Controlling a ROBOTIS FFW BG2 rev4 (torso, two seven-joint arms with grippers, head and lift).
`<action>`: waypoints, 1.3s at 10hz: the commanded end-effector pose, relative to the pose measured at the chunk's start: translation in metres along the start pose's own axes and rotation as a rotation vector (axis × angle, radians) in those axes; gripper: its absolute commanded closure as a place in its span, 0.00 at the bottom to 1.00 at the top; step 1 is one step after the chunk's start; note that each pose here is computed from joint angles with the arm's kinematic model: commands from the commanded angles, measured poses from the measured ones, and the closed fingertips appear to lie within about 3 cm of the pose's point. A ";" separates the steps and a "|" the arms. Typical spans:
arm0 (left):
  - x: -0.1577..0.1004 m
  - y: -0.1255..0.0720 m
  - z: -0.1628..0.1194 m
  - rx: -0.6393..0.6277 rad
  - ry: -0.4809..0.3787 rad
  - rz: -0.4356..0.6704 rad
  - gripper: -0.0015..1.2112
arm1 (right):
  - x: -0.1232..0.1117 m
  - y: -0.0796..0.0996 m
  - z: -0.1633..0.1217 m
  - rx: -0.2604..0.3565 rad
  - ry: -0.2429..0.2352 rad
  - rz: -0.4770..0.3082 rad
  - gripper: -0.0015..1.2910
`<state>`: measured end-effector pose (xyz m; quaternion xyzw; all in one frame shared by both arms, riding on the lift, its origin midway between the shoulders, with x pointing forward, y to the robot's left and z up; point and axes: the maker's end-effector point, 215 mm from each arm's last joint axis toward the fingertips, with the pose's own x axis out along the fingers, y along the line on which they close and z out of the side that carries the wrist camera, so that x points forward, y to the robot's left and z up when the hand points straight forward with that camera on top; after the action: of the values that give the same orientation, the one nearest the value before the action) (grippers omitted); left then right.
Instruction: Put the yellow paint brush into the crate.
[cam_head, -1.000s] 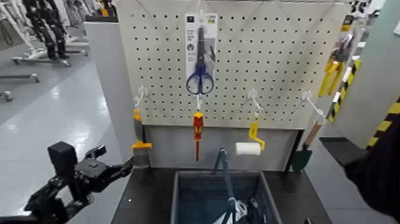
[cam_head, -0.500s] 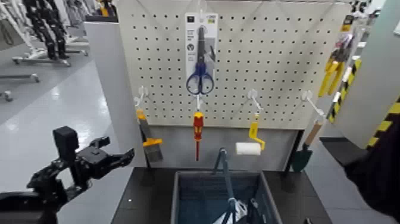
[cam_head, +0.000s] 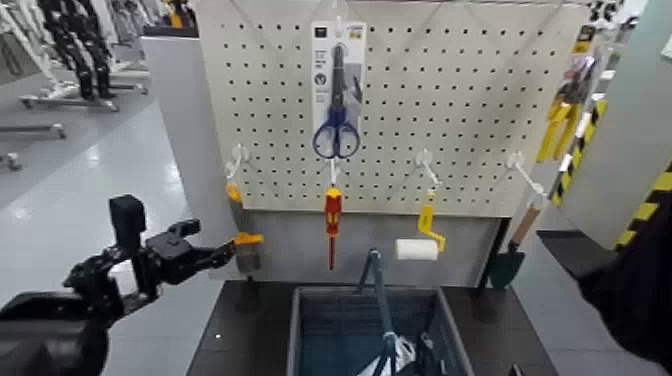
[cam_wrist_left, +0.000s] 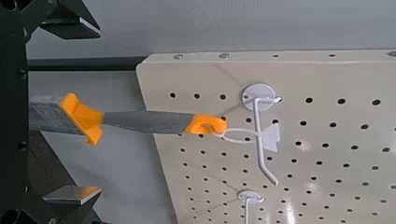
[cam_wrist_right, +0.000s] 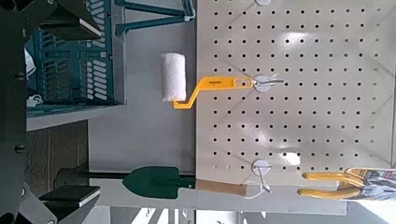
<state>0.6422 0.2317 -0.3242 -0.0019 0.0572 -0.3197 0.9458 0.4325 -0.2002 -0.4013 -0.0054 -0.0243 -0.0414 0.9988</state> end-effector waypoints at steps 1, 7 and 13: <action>0.015 -0.003 0.007 0.013 0.015 -0.043 0.11 | 0.001 0.001 0.001 0.002 -0.002 0.002 0.10; 0.044 -0.025 0.019 0.032 0.030 -0.143 0.12 | 0.002 0.004 0.000 0.003 -0.001 0.010 0.10; 0.057 -0.036 0.018 0.031 0.055 -0.185 0.60 | 0.002 0.005 0.001 0.006 -0.002 0.010 0.10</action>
<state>0.6672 0.1692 -0.3093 0.0167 0.0743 -0.4056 0.9109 0.4354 -0.1957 -0.4006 -0.0029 -0.0255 -0.0361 0.9990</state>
